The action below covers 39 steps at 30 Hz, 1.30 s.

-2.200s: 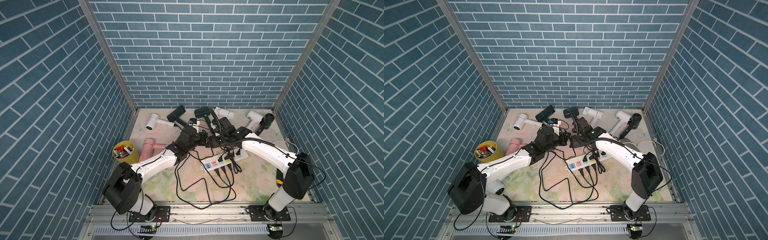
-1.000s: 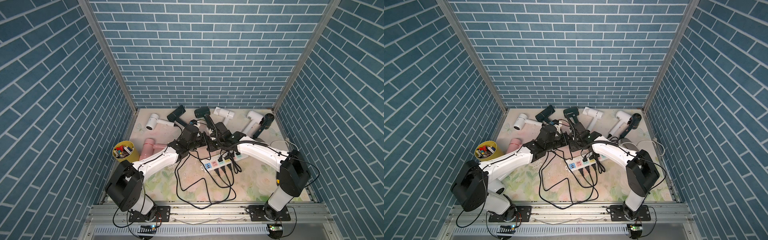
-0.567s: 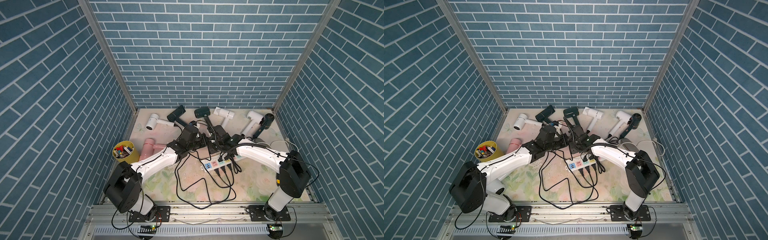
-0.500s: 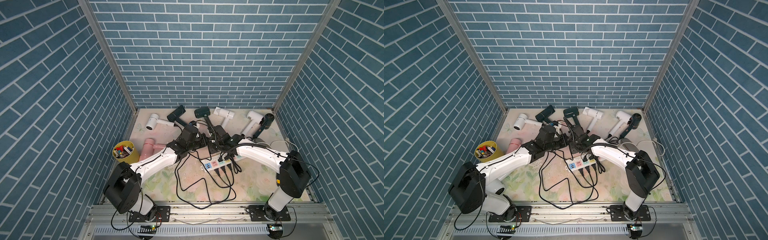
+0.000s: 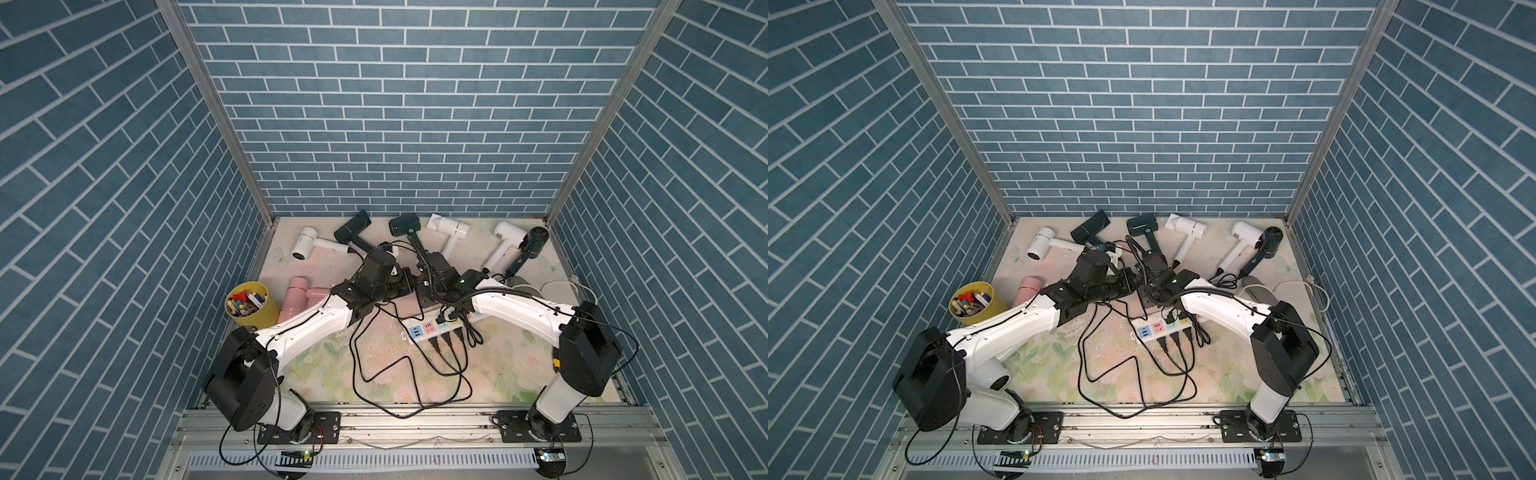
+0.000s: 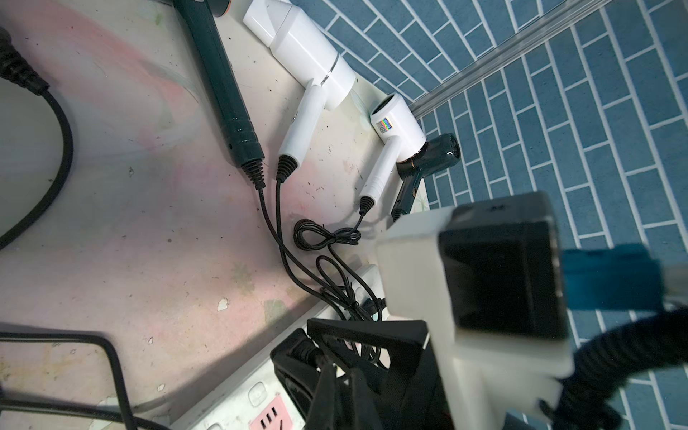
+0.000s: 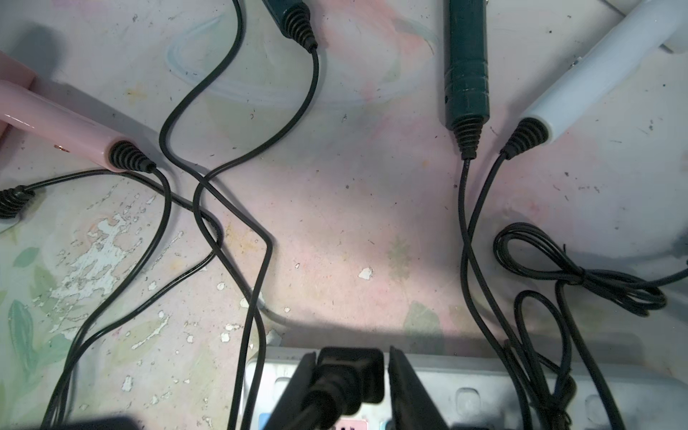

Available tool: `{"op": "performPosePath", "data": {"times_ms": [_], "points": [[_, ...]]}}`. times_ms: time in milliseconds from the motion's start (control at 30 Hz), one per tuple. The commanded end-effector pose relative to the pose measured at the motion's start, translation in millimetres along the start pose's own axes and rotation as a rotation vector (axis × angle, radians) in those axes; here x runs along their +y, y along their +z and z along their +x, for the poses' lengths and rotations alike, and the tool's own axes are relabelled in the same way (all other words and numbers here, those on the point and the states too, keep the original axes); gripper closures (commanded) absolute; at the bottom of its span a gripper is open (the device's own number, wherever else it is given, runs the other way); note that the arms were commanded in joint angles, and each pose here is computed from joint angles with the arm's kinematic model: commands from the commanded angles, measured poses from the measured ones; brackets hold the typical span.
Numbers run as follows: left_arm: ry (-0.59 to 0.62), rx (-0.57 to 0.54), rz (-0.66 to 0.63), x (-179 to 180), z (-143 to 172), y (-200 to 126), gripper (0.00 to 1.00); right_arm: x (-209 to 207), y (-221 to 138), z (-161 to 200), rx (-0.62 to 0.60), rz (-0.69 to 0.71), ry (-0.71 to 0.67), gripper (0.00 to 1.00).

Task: Charge the blow dryers
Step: Pick up the plug from the center of the board.

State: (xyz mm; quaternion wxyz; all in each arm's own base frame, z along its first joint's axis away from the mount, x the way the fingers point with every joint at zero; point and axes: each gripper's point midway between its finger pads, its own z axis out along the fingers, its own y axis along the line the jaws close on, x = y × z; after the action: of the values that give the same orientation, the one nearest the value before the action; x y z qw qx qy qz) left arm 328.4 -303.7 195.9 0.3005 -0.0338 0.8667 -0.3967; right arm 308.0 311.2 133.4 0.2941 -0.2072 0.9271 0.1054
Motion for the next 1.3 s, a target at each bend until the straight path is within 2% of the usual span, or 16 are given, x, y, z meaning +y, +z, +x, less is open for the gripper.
{"op": "performPosePath", "data": {"times_ms": [0, 133, 233, 400, 567, 633, 800, 833, 967, 1133, 1267], "points": [[0.003, 0.08, -0.008, 0.3, 14.1, 5.8, 0.98, 5.6, -21.3, -26.7, -0.108, -0.008, 0.004, 0.63], [0.002, 0.106, -0.008, 0.2, 17.4, 10.1, 0.98, 11.7, -25.5, -30.4, -0.143, -0.018, -0.019, 0.6], [-0.003, 0.118, 0.002, -1.1, 18.6, 10.4, 0.97, 12.5, -26.5, -31.0, -0.174, -0.021, -0.026, 0.64], [-0.066, 0.162, 0.062, -3.7, 16.2, 5.0, 0.97, 9.3, -24.1, -27.5, -0.22, -0.017, -0.035, 0.64], [-0.091, 0.205, 0.101, -6.8, 16.8, -2.1, 0.96, 9.5, -18.5, -24.2, -0.216, -0.016, -0.036, 0.67], [-0.103, 0.219, 0.112, -6.4, 18.3, -3.2, 0.96, 11.5, -17.8, -23.9, -0.219, -0.025, -0.035, 0.72], [-0.115, 0.205, 0.108, -0.7, 15.9, -9.4, 0.95, 12.0, -17.6, -23.7, -0.217, -0.027, -0.035, 0.98], [-0.117, 0.201, 0.109, -0.7, 14.6, -10.8, 0.93, 12.4, -17.0, -22.4, -0.214, -0.029, -0.037, 1.0], [-0.101, 0.185, 0.111, -2.9, 10.0, -17.1, 0.74, 13.1, -12.6, -12.1, -0.221, -0.04, -0.04, 1.0], [-0.087, 0.159, 0.095, 5.8, 5.5, -30.5, 0.42, 12.5, -15.0, 3.1, -0.266, -0.048, -0.064, 1.0], [-0.063, 0.132, 0.075, 14.1, 4.2, -45.6, 0.22, 9.2, -14.3, 15.9, -0.282, -0.036, -0.099, 1.0]]}}
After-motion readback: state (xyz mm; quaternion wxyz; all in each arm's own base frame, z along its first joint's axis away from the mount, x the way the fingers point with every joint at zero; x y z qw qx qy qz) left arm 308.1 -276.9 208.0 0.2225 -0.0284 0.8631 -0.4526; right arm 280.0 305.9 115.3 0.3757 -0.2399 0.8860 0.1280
